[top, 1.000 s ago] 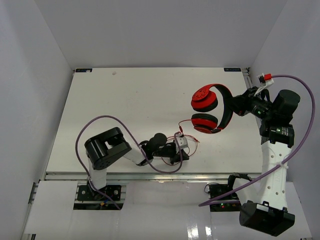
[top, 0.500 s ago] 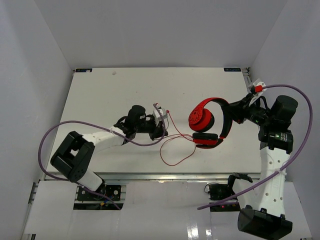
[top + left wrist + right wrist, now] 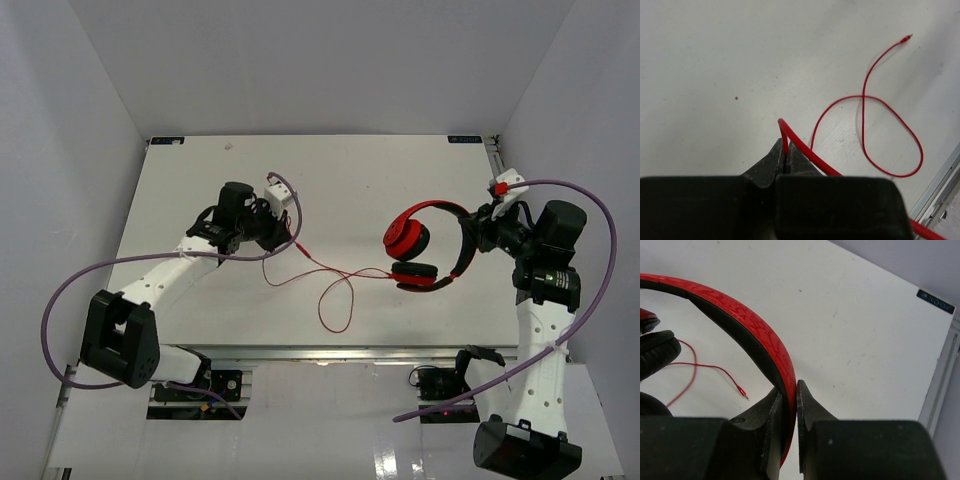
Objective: Wrap the headphones
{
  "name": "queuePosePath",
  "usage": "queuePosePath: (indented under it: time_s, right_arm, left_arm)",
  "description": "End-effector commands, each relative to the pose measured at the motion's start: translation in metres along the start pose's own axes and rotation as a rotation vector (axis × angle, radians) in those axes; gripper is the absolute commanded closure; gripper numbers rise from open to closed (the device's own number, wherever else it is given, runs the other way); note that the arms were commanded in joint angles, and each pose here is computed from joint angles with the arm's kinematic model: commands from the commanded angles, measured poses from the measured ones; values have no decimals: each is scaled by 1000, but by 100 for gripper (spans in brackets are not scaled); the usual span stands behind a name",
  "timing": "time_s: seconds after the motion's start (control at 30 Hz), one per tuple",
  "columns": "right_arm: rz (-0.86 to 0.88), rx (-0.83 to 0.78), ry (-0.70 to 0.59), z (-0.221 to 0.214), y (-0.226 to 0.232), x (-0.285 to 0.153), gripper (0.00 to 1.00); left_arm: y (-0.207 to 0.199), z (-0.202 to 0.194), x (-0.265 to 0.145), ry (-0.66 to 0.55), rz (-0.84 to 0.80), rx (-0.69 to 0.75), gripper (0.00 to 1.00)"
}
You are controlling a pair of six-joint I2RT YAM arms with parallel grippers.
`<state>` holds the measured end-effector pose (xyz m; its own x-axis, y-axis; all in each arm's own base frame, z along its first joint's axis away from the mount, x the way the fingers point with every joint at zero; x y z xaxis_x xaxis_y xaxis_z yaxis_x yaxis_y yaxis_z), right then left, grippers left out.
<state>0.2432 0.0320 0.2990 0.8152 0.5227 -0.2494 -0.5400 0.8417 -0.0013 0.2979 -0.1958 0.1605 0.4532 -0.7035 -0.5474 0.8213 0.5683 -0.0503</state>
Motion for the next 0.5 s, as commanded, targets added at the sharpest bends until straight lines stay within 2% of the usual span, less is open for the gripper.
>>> queuePosePath:
  time_s: [0.0, 0.17, 0.3, 0.37, 0.47]
  right_arm:
    - [-173, -25, 39, -14, -28, -1, 92]
    - [-241, 14, 64, -28, -44, 7, 92]
    - [-249, 24, 109, -42, -51, 17, 92]
    - [-232, 10, 134, -48, -46, 25, 92]
    - [-181, -46, 185, -56, -27, 45, 92]
  left_arm:
    - [11, 54, -44, -62, 139, 70, 100]
    - [-20, 92, -74, -198, 17, 151, 100]
    - [-33, 117, -95, -276, 3, 181, 100]
    - [-39, 144, -109, -335, -4, 202, 100]
    - [-51, 172, -107, -348, -60, 184, 100]
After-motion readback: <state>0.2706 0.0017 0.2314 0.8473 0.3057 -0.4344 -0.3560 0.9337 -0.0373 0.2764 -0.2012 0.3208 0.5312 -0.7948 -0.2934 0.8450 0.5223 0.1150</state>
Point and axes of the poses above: each gripper's point midway between its finger pads, its own x axis out along the fingers, its own y axis along the line the jaws close on, z = x × y, the point moved 3 cm from there along -x, back along the fingers, and after that the axes turned 6 degrees about x, right-handed, at the moved point
